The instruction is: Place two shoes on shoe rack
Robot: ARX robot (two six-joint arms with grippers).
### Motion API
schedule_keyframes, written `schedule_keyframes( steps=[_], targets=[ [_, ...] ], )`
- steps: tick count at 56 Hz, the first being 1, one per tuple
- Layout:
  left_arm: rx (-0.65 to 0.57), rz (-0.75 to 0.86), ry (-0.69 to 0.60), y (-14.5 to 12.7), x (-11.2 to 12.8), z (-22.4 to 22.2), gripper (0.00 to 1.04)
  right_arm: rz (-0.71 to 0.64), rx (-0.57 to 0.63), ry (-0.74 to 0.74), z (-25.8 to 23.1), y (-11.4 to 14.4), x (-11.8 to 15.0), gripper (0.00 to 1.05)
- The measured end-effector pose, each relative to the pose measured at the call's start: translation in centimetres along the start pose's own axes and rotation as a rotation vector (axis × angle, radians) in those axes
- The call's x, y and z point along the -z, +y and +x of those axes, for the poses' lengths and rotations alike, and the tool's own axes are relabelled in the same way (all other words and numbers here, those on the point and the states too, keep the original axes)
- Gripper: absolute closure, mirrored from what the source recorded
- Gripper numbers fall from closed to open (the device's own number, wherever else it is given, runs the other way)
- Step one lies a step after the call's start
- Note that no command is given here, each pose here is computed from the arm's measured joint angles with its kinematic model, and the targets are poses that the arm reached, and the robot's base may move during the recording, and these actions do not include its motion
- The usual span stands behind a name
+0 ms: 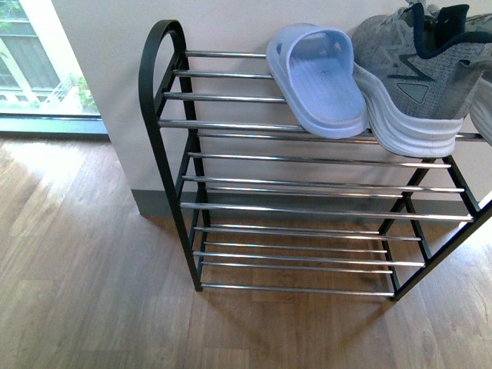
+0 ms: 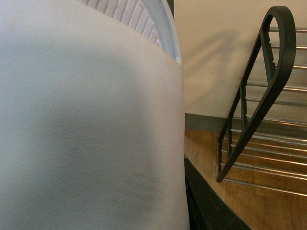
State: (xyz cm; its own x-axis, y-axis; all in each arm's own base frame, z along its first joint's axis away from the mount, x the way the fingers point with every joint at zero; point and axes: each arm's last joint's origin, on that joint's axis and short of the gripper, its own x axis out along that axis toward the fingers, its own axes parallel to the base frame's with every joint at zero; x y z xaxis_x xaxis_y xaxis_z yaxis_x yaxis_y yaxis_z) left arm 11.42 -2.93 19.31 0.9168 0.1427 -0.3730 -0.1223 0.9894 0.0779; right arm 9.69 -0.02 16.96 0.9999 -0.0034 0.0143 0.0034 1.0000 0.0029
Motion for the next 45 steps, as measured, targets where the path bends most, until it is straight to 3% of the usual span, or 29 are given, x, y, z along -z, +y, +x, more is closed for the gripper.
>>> schedule_keyframes(
  steps=[33, 39, 45],
  targets=[
    [-0.005, -0.003, -0.003, 0.0, 0.0, 0.0, 1.03, 0.000, -0.001, -0.001, 0.0, 0.0, 0.0, 0.09],
    [-0.025, -0.118, -0.070, -0.6, -0.9, 0.2, 1.03, 0.000, 0.000, -0.001, 0.0, 0.0, 0.0, 0.09],
    [0.057, -0.260, -0.058, -2.3, -2.9, 1.0, 1.03, 0.000, -0.001, -0.001, 0.0, 0.0, 0.0, 0.09]
  ],
)
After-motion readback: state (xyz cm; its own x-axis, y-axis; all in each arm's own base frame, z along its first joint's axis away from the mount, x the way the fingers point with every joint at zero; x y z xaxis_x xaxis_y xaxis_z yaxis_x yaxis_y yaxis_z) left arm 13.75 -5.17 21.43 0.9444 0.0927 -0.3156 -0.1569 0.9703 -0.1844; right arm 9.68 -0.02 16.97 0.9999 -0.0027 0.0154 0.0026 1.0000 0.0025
